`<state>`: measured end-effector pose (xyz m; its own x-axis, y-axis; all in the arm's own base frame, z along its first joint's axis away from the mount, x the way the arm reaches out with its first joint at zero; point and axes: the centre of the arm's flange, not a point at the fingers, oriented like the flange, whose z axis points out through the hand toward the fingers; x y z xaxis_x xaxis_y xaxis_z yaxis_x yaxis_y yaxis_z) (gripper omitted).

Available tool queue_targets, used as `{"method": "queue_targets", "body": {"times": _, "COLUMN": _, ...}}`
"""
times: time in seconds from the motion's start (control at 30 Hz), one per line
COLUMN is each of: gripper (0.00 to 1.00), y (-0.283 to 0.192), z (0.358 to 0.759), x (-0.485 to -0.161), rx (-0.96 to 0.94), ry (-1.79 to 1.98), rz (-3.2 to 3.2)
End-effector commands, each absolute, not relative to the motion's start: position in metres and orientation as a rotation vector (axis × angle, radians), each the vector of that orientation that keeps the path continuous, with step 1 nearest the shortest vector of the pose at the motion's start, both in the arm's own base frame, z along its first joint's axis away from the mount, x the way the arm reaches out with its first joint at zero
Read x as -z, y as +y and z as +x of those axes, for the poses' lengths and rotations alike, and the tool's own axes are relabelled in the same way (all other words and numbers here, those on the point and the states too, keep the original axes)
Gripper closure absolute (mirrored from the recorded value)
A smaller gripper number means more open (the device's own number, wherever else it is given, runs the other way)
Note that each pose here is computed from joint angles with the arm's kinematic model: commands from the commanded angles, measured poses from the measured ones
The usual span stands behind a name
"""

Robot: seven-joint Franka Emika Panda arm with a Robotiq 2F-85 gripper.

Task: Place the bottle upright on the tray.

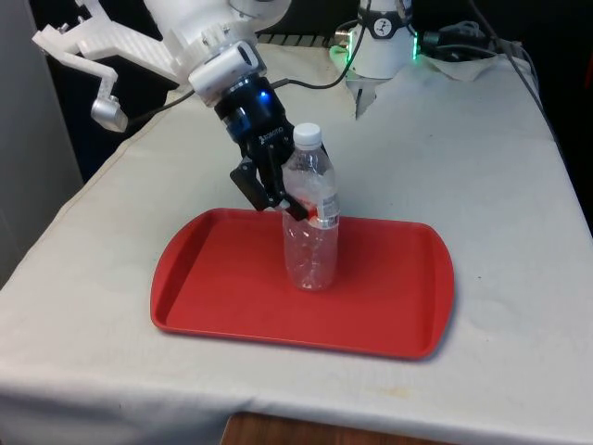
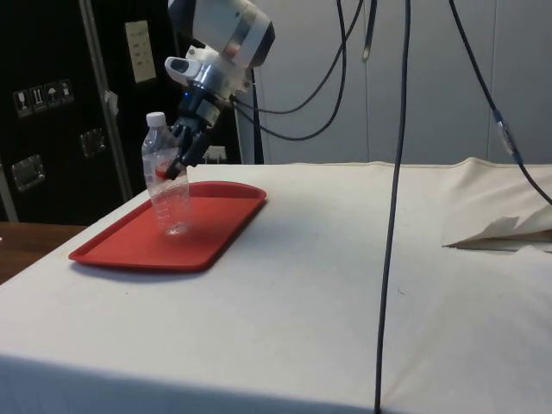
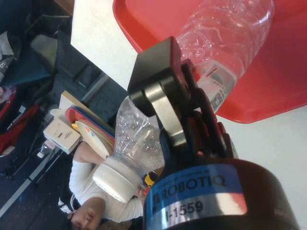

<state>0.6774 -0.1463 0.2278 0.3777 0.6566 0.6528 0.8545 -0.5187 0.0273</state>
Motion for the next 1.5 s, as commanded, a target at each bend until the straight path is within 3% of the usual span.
{"method": "queue_targets", "body": {"times": 0.0, "gripper": 1.0, "y": -0.147, "z": 0.6777, "x": -0.2282, "rx": 0.893, "ry": -1.327, "rz": -2.331}}
{"method": "queue_targets", "body": {"times": 0.6, "gripper": 0.98, "y": -0.1452, "z": 0.6773, "x": -0.2264, "rx": 0.884, "ry": -1.325, "rz": -2.323}}
{"method": "queue_targets", "body": {"times": 0.7, "gripper": 0.86, "y": -0.1454, "z": 0.6771, "x": -0.2269, "rx": 0.882, "ry": -1.325, "rz": -2.32}}
{"method": "queue_targets", "body": {"times": 0.8, "gripper": 0.67, "y": -0.1456, "z": 0.6773, "x": -0.2261, "rx": 0.883, "ry": -1.325, "rz": -2.322}}
{"method": "queue_targets", "body": {"times": 0.97, "gripper": 0.28, "y": -0.1448, "z": 0.6774, "x": -0.226, "rx": 0.883, "ry": -1.325, "rz": -2.32}}
{"method": "queue_targets", "body": {"times": 1.03, "gripper": 0.03, "y": -0.145, "z": 0.6769, "x": -0.2261, "rx": 0.88, "ry": -1.324, "rz": -2.318}}
{"method": "queue_targets", "body": {"times": 1.47, "gripper": 0.0, "y": -0.1454, "z": 0.6765, "x": -0.2247, "rx": 0.88, "ry": -1.32, "rz": -2.316}}
